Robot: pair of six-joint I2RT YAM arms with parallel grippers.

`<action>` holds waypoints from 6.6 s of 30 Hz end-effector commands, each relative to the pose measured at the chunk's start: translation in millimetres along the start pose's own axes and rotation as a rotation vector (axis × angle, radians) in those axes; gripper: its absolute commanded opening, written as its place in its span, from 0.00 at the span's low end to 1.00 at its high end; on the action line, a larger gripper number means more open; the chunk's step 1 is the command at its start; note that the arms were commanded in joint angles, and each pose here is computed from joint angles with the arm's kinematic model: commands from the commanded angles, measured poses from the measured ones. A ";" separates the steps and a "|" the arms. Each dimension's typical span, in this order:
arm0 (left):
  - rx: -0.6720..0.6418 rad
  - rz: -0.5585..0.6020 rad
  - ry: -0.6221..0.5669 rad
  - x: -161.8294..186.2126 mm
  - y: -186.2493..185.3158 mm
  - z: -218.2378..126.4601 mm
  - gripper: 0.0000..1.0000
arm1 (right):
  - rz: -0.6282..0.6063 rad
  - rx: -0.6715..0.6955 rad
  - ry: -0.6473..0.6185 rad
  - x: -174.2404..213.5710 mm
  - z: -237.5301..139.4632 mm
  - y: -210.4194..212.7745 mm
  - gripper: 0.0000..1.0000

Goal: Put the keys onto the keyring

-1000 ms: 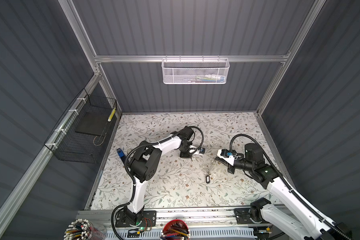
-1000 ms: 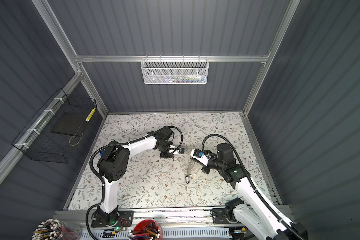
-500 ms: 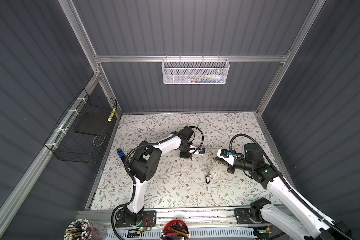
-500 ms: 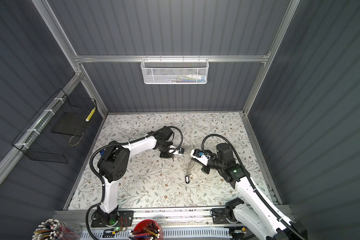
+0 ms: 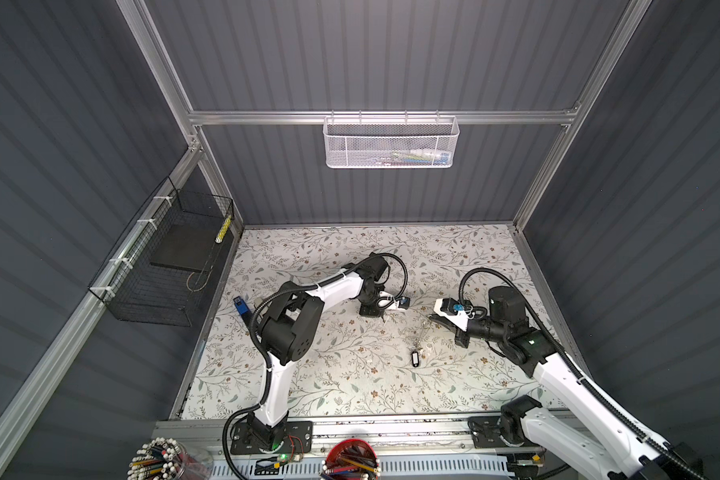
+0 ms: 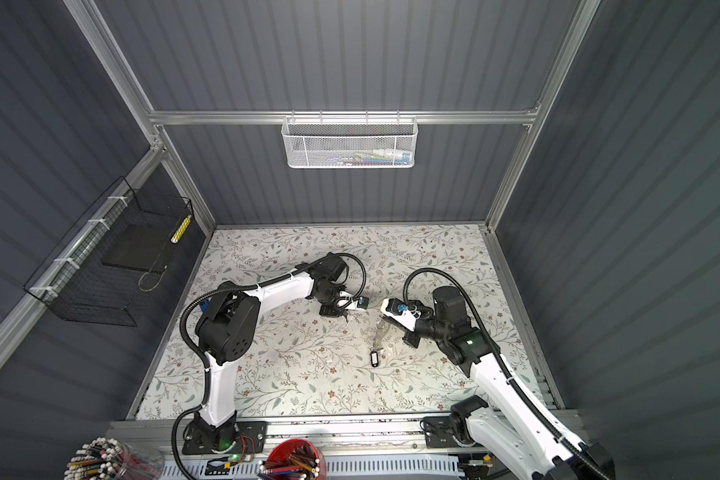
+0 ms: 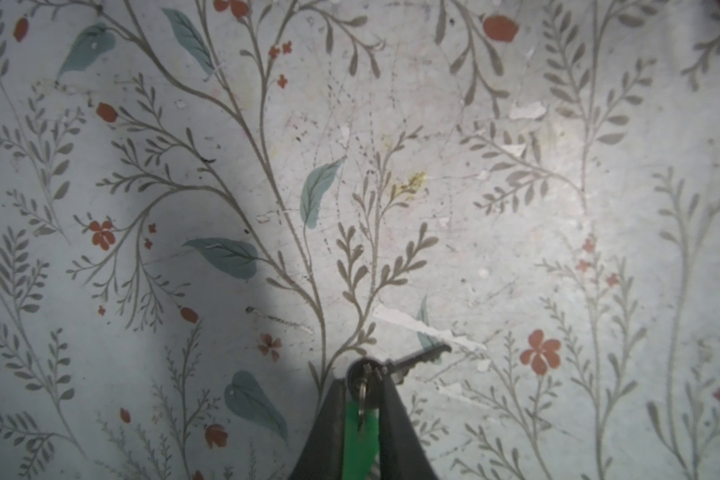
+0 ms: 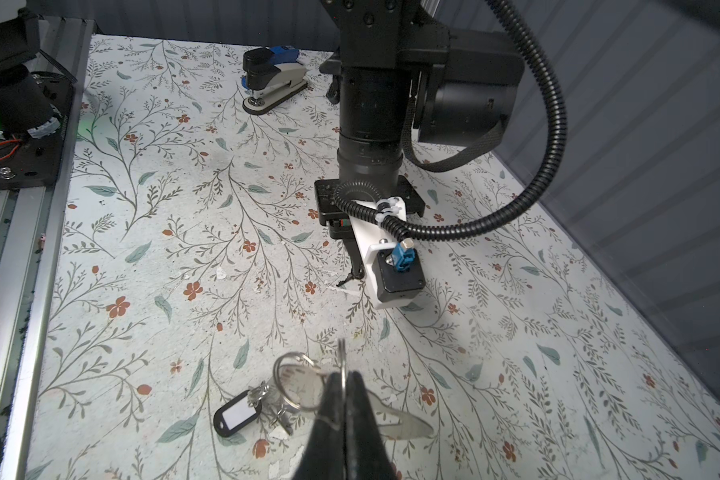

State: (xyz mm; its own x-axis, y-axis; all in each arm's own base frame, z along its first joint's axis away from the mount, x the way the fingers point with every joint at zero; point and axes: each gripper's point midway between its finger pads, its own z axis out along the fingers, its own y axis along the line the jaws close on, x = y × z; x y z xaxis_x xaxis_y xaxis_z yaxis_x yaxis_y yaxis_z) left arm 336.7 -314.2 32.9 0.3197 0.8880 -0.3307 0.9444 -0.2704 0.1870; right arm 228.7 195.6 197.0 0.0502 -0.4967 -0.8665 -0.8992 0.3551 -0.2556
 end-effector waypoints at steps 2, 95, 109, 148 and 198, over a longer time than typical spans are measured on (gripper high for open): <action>0.035 0.008 0.014 1.7 -4.7 5.9 0.20 | -0.036 0.011 -0.033 -14.8 -2.8 -4.5 0.00; -0.123 -0.467 -1.133 -162.0 -32.9 -237.9 0.00 | 0.276 0.103 -0.104 -82.3 9.1 -16.0 0.00; -0.097 -0.444 -1.105 -167.5 -38.6 -230.6 0.00 | 0.316 0.076 -0.097 -87.5 11.9 -16.0 0.00; -0.172 -0.435 -1.071 -168.6 -39.3 -232.7 0.00 | 0.379 0.036 -0.095 -94.5 9.2 -11.8 0.00; -0.300 -0.426 -1.040 -162.8 -38.7 -245.5 0.00 | 0.455 -0.026 -0.044 -88.0 11.6 -5.7 0.00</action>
State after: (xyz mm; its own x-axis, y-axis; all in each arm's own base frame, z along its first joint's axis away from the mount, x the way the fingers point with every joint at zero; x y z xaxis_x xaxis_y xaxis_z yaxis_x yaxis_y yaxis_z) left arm 235.1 -360.3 294.3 -0.0162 0.1471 -0.9890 0.9784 0.2060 0.0146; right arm 233.6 246.7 259.9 -0.3303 -0.2751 -0.9029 -0.8472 0.5081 0.1552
